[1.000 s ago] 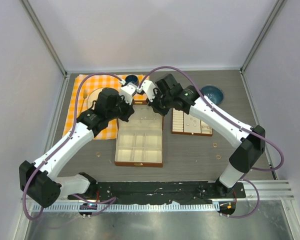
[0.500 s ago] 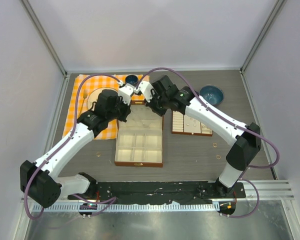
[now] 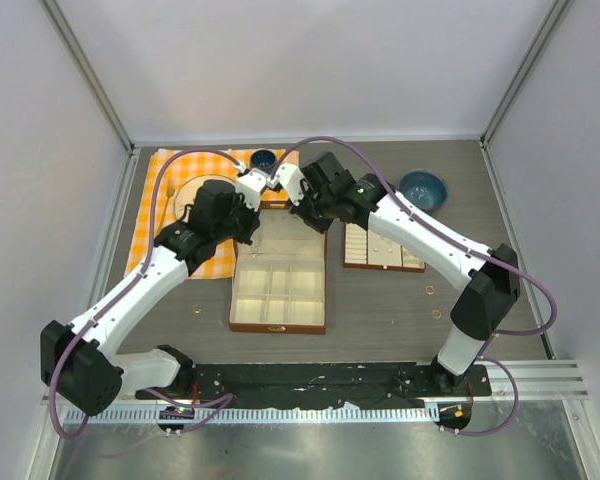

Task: Organize the mixed jewelry
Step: Pick up the jewelry from the center of the board, then place the jewelry in the jewelry box.

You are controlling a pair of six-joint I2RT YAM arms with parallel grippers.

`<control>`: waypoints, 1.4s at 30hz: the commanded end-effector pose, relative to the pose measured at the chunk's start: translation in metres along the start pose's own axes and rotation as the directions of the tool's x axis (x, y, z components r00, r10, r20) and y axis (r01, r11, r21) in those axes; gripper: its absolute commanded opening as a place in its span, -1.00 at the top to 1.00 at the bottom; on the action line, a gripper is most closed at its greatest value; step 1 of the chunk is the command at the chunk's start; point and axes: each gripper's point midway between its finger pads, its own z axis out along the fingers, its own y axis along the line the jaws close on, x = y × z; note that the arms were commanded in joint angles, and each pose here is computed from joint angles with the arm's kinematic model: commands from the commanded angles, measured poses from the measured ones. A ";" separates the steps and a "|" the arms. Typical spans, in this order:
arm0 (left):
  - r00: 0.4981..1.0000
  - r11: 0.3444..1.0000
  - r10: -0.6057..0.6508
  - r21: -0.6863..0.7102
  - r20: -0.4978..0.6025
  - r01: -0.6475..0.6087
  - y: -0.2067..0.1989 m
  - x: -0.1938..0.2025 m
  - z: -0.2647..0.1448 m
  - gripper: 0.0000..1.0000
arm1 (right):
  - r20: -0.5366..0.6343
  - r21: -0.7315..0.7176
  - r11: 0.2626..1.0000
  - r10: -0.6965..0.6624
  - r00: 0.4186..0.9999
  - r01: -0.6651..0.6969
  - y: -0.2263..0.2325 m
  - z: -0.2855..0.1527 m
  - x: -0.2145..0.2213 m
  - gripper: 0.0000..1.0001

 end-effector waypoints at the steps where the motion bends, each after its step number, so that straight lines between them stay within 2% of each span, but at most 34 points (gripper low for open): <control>1: 0.996 0.998 0.005 0.056 0.086 -0.009 -0.009 -0.029 -0.008 1.00 | 0.125 -0.090 0.993 -0.059 0.990 0.071 0.025 -0.022 -0.032 0.89; 5: 0.996 0.988 -0.017 0.157 0.089 0.003 -0.027 -0.038 -0.019 1.00 | 0.163 -0.123 0.989 -0.066 0.984 0.087 0.031 -0.035 -0.039 0.65; 8: 0.995 0.976 -0.018 0.218 0.102 -0.005 -0.038 -0.049 -0.030 1.00 | 0.206 -0.160 0.981 -0.071 0.976 0.106 0.039 -0.049 -0.046 0.31; 10: 0.992 0.966 -0.043 0.258 0.119 0.011 -0.045 -0.061 -0.040 1.00 | 0.229 -0.168 0.979 -0.078 0.970 0.118 0.041 -0.056 -0.050 0.25; 21: 0.984 0.930 -0.089 0.367 0.156 0.026 -0.065 -0.093 -0.071 1.00 | 0.340 -0.222 0.963 -0.071 0.938 0.153 0.051 -0.085 -0.074 0.29; 42: 0.978 0.888 -0.142 0.457 0.156 0.057 -0.081 -0.103 -0.089 1.00 | 0.375 -0.188 0.971 -0.069 0.925 0.149 0.044 -0.089 -0.088 0.40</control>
